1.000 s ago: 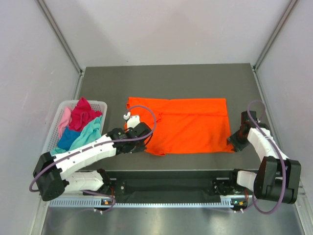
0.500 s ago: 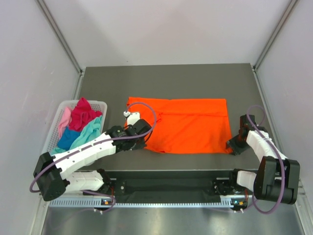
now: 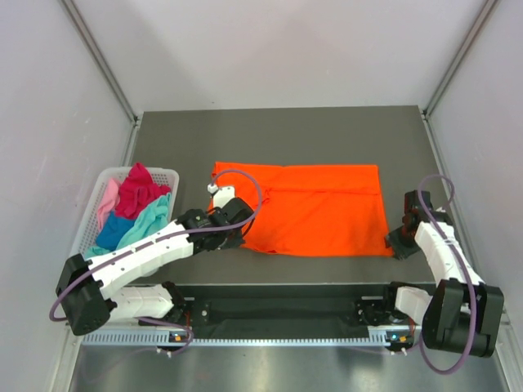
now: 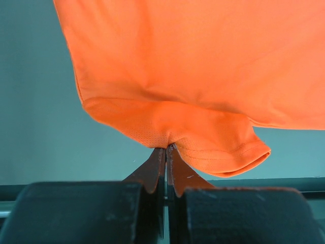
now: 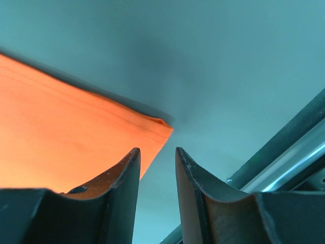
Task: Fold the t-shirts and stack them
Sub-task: Fold the tshirt
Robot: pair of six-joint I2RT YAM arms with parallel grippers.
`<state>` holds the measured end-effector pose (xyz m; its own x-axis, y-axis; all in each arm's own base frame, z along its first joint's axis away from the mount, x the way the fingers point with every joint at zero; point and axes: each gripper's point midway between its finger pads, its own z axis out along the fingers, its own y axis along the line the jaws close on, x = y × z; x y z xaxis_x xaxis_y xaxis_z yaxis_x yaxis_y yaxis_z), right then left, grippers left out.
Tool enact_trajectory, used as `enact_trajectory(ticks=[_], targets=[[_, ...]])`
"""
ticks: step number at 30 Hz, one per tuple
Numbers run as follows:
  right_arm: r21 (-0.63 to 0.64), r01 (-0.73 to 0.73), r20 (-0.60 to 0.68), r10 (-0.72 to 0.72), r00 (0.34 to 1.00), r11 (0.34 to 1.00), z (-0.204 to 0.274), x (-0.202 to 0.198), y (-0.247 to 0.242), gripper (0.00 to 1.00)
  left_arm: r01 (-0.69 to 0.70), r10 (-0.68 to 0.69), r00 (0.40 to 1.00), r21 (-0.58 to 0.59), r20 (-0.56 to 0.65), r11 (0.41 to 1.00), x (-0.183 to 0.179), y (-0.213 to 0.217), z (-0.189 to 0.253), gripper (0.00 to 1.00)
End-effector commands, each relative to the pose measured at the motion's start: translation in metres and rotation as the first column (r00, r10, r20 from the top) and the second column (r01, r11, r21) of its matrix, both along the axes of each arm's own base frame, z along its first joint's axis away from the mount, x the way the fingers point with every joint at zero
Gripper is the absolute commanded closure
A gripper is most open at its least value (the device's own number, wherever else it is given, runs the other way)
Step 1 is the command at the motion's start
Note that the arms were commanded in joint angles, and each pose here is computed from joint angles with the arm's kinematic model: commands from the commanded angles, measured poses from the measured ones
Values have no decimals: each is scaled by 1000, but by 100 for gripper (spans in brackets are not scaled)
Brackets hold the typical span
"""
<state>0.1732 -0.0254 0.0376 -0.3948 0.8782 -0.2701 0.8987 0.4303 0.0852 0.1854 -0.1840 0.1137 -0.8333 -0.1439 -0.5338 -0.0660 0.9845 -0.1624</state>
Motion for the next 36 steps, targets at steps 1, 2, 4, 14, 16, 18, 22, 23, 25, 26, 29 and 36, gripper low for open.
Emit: enact_trajectory(ticks=[1, 2, 4, 14, 16, 18, 22, 23, 25, 26, 29, 36], targets=[[0, 53, -2, -53, 999, 999, -7, -5, -1, 66, 8, -7, 999, -19, 45, 1000, 8, -3, 14, 100], [5, 58, 14, -58, 998, 998, -9, -1, -1, 65, 11, -10, 999, -16, 46, 1000, 8, -3, 14, 100], [10, 60, 24, -60, 998, 998, -13, 1, 0, 66, 9, -8, 999, -14, 48, 1000, 9, -2, 16, 100], [-62, 68, 5, -67, 998, 996, -27, -1, -14, 77, -8, 10, 998, -28, 64, 1000, 13, -1, 24, 100], [-86, 67, 29, -65, 997, 994, -25, 1, -18, 89, -8, 10, 998, -29, 66, 1000, 14, -2, 25, 100], [-99, 64, 51, -59, 997, 993, -24, 4, -20, 97, -8, 10, 998, -32, 65, 999, 15, -3, 27, 100], [-98, 41, 97, -31, 995, 994, -17, 13, -20, 100, -11, 13, 998, -27, 63, 1000, 15, -3, 27, 100], [-94, 36, 104, -27, 994, 995, -16, 15, -19, 100, -14, 16, 998, -27, 66, 1000, 15, -2, 28, 100], [-91, 22, 135, -10, 991, 996, -9, 21, -18, 100, -20, 22, 997, -27, 77, 999, 18, -2, 30, 100], [-92, 15, 159, -1, 987, 996, -3, 24, -17, 100, -21, 23, 997, -22, 80, 1000, 19, -2, 29, 100], [-109, -16, 259, 44, 965, 994, 19, 43, -18, 100, -33, 33, 995, -2, 94, 999, 28, 1, 33, 100], [-127, -140, 403, 181, 897, 982, 53, 87, -11, 100, -75, 75, 990, -8, 120, 997, 68, 14, 44, 100]])
